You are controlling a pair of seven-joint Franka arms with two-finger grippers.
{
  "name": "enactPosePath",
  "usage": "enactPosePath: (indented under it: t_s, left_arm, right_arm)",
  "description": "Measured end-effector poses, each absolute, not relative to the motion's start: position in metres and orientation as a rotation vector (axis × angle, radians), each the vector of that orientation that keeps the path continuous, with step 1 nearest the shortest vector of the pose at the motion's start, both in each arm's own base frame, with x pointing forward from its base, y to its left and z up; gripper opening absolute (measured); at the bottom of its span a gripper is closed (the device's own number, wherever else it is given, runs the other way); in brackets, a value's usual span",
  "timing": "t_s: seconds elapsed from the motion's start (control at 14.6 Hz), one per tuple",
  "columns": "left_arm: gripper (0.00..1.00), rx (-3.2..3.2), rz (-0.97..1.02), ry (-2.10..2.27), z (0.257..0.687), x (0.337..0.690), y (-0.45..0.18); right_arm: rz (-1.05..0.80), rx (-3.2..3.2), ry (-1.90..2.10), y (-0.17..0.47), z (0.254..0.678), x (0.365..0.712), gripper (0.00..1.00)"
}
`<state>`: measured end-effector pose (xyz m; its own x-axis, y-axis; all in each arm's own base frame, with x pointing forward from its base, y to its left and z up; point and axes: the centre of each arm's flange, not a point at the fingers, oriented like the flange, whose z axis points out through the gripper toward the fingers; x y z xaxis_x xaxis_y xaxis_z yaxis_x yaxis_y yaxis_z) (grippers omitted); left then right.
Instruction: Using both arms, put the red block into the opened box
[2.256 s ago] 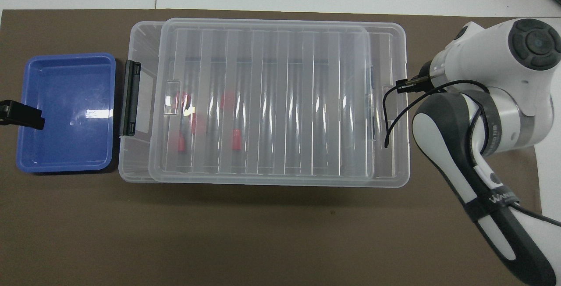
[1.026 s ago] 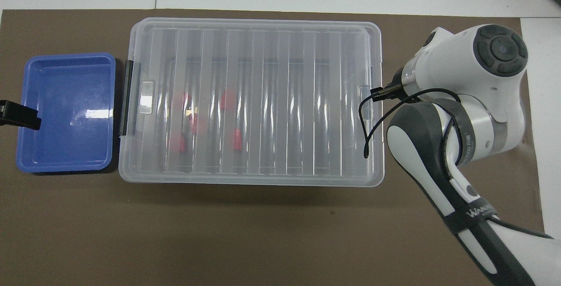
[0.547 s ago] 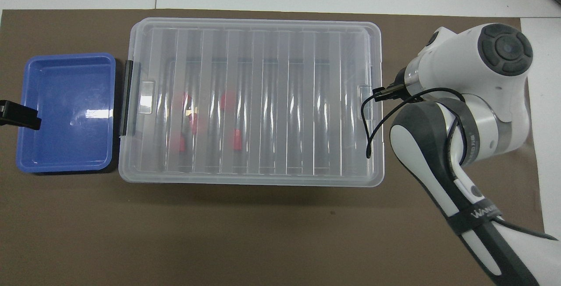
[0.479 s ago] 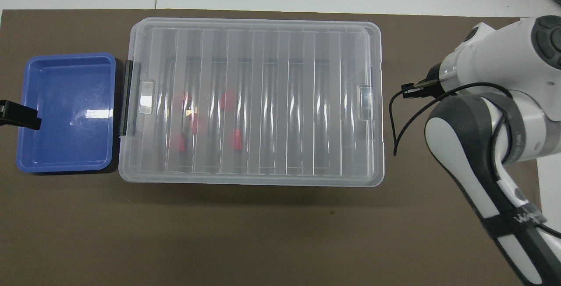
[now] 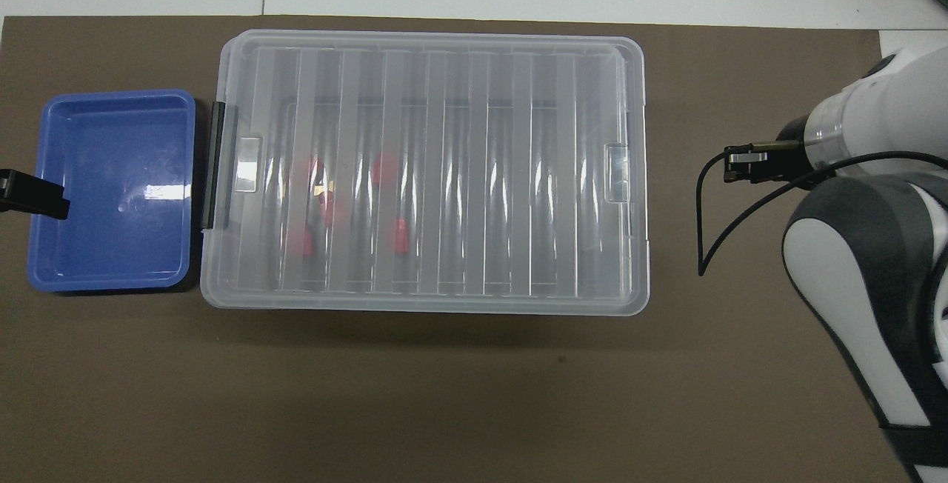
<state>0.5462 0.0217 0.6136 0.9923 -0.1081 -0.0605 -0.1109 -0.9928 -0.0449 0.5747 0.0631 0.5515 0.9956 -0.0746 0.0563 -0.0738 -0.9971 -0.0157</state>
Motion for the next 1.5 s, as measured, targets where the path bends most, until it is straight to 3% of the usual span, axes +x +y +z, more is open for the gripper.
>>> enactPosePath:
  t_s: [0.34,0.68,1.5]
  left_arm:
    - [1.00,-3.087,0.090,0.170,0.614,0.546,0.022]
    - [1.00,-3.087,0.090,0.170,0.614,0.546,0.022]
    - [1.00,-3.087,0.090,0.170,0.614,0.546,0.022]
  right_arm:
    - [-0.042,-3.129,0.166,0.053,0.589,0.568,0.97]
    - [-0.003,-3.132,0.197,0.041,0.610,0.562,0.99]
    - [0.030,-3.166,0.200,0.037,0.613,0.548,1.00]
